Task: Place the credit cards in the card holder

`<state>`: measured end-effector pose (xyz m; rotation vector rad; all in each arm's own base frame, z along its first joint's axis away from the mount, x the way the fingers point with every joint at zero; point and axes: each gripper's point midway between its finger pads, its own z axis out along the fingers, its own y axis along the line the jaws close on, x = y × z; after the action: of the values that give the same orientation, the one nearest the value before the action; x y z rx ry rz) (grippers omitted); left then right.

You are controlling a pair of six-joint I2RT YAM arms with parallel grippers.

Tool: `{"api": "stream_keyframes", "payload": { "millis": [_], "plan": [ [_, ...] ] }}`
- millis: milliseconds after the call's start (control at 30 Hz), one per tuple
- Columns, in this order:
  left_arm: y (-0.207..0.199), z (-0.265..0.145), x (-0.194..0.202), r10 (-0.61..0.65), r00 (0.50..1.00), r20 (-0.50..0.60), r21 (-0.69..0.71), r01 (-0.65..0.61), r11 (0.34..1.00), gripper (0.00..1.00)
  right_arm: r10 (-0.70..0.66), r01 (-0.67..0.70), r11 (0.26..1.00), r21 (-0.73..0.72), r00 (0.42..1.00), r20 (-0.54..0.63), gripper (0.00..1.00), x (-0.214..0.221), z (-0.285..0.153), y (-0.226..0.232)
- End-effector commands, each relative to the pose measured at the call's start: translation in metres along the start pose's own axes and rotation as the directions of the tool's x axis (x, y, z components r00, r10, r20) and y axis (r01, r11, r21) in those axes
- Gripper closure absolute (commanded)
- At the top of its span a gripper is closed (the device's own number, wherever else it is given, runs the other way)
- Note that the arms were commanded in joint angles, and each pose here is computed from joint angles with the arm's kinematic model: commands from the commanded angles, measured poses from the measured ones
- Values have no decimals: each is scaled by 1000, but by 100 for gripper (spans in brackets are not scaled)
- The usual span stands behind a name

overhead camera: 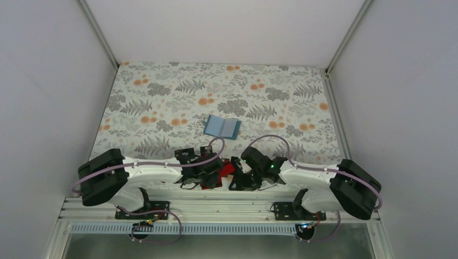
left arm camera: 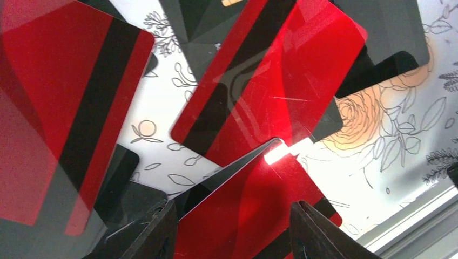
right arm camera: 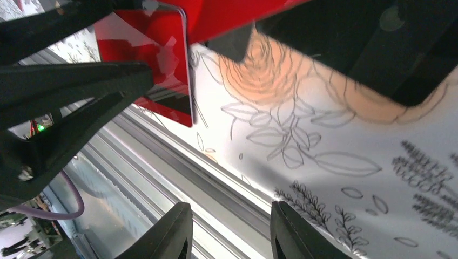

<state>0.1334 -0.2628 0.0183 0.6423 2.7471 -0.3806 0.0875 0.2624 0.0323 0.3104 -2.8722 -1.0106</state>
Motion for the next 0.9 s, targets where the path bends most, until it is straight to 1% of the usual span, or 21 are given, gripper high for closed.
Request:
{"api": "stream_keyframes", "payload": {
  "millis": [0,133,267,400,467,867],
  "plan": [
    [-2,10,27,0,997,-75,6,0,1000,48,89,-89,994,-61,996,-9,61,11,5,12],
    [-8,9,32,7,997,-77,3,-7,1000,48,135,-135,987,-82,991,4,58,14,9,19],
    [-5,8,35,-10,997,-76,-15,9,1000,48,188,-185,977,-107,982,22,54,14,11,22],
    [-8,5,33,-15,998,-65,5,16,1000,48,219,-216,969,-123,976,9,52,14,17,26],
    [-16,4,39,17,998,-68,22,-15,1000,48,232,-230,966,-121,973,-1,51,15,21,27],
    [-20,5,43,23,998,-63,36,-20,999,48,357,-357,923,-141,934,-29,50,19,35,20]
  ]
}}
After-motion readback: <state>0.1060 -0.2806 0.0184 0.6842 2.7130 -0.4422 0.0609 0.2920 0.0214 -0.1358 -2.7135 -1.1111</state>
